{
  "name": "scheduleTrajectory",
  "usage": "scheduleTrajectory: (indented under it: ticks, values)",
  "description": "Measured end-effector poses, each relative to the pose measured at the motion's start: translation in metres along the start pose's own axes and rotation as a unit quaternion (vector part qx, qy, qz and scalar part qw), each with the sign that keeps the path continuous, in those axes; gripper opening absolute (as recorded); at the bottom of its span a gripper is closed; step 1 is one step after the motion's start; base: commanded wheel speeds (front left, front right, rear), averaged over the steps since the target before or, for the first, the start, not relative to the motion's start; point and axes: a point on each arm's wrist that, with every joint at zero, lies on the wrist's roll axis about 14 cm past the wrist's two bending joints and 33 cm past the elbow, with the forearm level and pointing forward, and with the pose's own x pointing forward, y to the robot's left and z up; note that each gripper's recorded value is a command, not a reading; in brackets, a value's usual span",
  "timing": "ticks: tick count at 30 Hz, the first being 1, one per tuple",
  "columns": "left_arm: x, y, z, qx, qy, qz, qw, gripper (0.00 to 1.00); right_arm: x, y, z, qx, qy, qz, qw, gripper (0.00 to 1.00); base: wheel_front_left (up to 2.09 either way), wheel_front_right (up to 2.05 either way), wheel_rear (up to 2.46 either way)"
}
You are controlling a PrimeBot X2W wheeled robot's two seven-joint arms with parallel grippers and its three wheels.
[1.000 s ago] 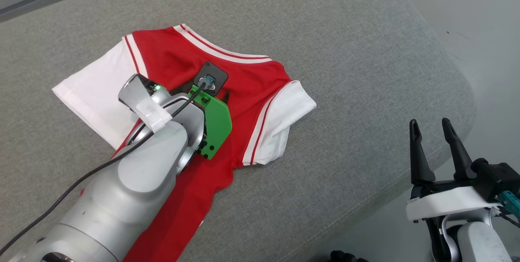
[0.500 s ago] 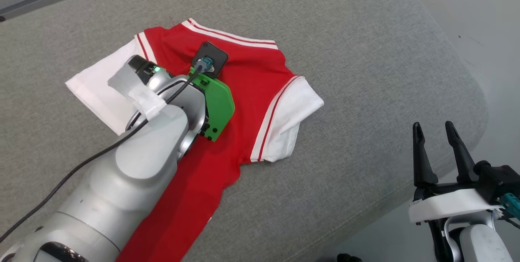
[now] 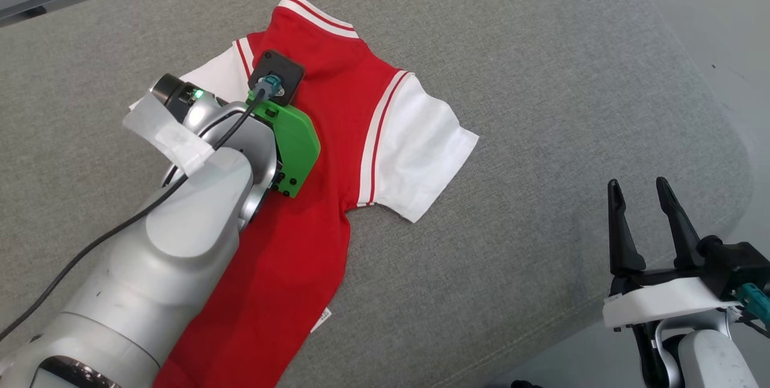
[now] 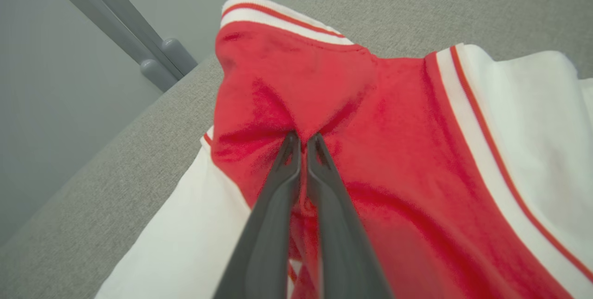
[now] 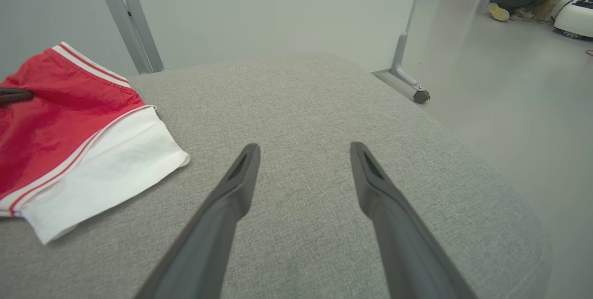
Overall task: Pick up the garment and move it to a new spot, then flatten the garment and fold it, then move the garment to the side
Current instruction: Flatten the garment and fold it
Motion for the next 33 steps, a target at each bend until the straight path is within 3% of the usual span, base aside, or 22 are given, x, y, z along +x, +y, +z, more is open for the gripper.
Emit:
scheduleTrajectory:
  ticks: [13, 24, 33]
  values:
    - [-0.043, 0.027, -0.009, -0.086, -0.055, 0.07, 0.992, 1.0, 0.012, 0.018, 0.007, -0.018, -0.018, 0.032, 0.999, 1.0, 0.0, 0.0, 0.0]
    - [-0.149, 0.07, -0.049, -0.153, -0.114, 0.202, 0.961, 1.0, 0.033, 0.063, 0.032, -0.044, -0.066, 0.098, 0.992, 1.0, 0.0, 0.0, 0.0]
    - [-0.243, 0.07, -0.116, -0.201, -0.082, 0.296, 0.93, 1.0, 0.025, 0.096, 0.037, -0.047, -0.078, 0.15, 0.984, 1.0, 0.0, 0.0, 0.0]
